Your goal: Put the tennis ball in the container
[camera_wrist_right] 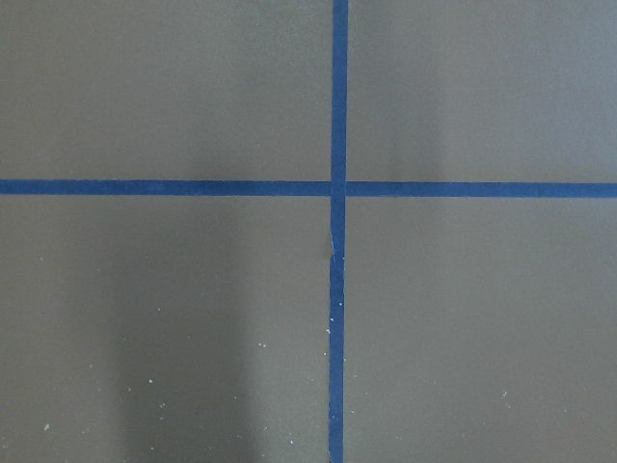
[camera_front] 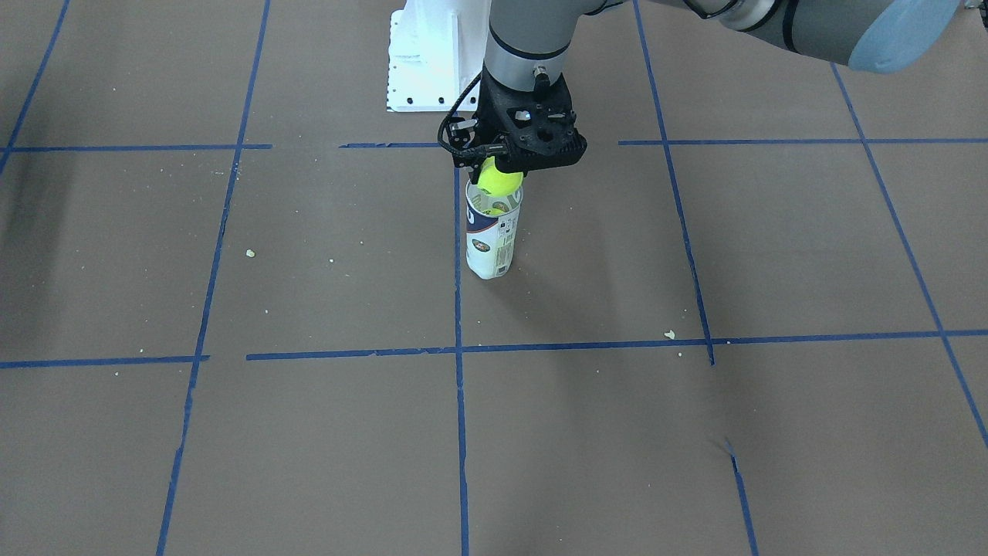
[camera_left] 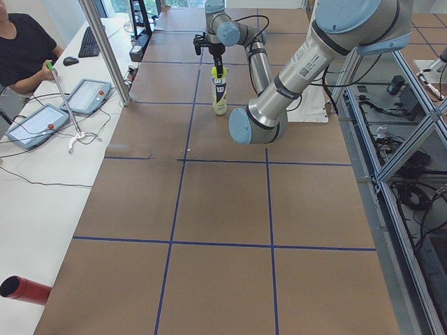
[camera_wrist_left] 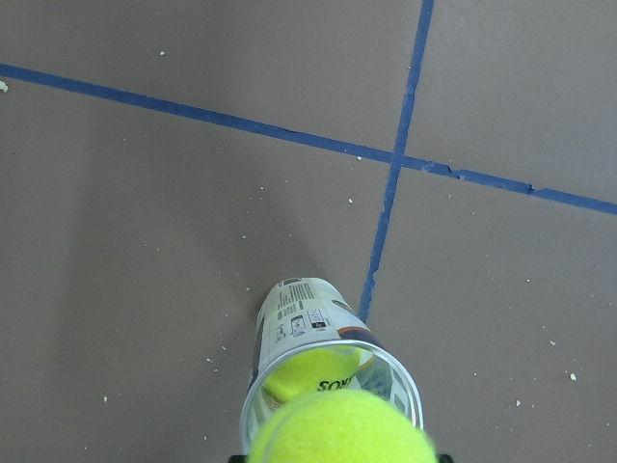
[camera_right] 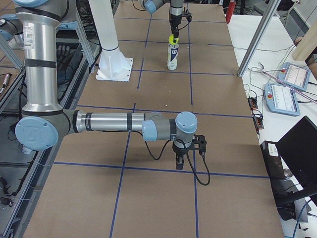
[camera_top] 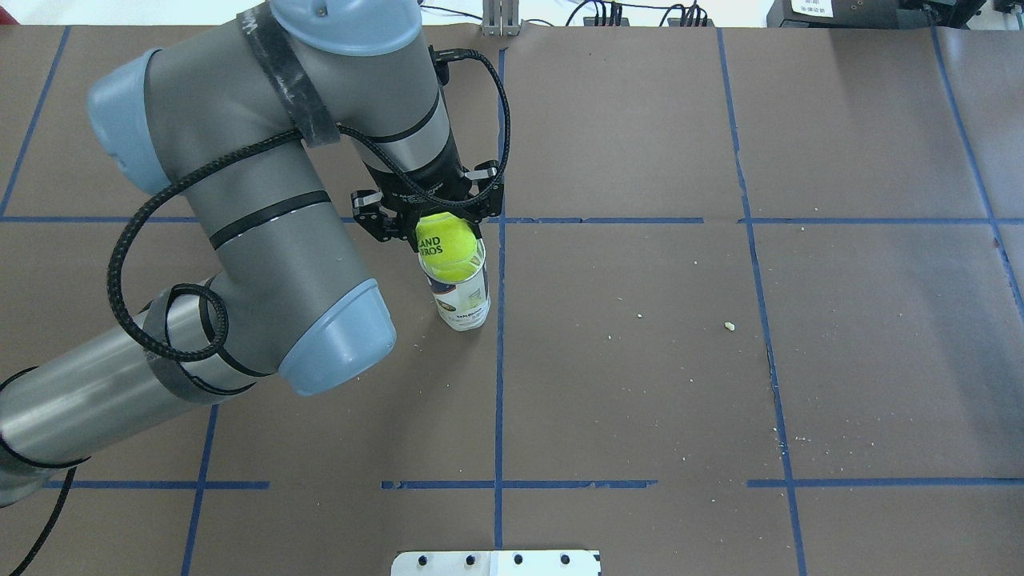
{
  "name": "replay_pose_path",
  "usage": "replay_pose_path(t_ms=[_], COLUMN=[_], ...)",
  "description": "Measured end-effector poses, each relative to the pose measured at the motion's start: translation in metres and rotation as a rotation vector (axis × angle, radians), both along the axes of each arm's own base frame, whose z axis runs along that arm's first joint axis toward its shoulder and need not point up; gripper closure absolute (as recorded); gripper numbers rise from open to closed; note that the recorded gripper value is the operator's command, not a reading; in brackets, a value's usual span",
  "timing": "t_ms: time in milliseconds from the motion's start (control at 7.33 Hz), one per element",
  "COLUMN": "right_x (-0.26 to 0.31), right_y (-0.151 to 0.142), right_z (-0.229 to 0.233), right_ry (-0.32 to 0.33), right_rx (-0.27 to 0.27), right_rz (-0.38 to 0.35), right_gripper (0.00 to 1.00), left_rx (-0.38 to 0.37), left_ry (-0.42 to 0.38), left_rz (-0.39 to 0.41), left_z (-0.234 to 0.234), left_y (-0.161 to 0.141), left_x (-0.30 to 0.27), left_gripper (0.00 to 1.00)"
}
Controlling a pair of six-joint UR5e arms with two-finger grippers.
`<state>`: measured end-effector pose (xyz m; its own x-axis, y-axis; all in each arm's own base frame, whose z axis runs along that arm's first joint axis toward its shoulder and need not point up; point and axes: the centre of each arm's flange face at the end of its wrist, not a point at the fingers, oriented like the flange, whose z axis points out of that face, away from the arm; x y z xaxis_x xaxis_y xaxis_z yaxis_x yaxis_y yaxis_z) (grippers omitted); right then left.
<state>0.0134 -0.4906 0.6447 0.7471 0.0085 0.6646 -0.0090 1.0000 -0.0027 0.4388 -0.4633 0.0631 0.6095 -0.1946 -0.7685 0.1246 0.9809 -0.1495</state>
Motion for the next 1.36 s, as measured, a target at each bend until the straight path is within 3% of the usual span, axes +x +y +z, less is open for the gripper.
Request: replay_pose_path(t_ms=[818,1364], right_x=[0.0,0.0], right_y=[0.0,0.0], right_z=[0.0,0.0], right_ry=[0.0,0.0], right_rx=[0.0,0.0], right_rz=[0.0,0.0], right_gripper=[0.0,0.0], left_rx=[0.024,0.138], left_ry=[0.012,0.009], left_rz=[-0.006,-0.053], left_z=[-0.002,0.027], left_y=[0.005,0.007], left_x=[-0.009,-0.069], left_gripper=[0.0,0.0])
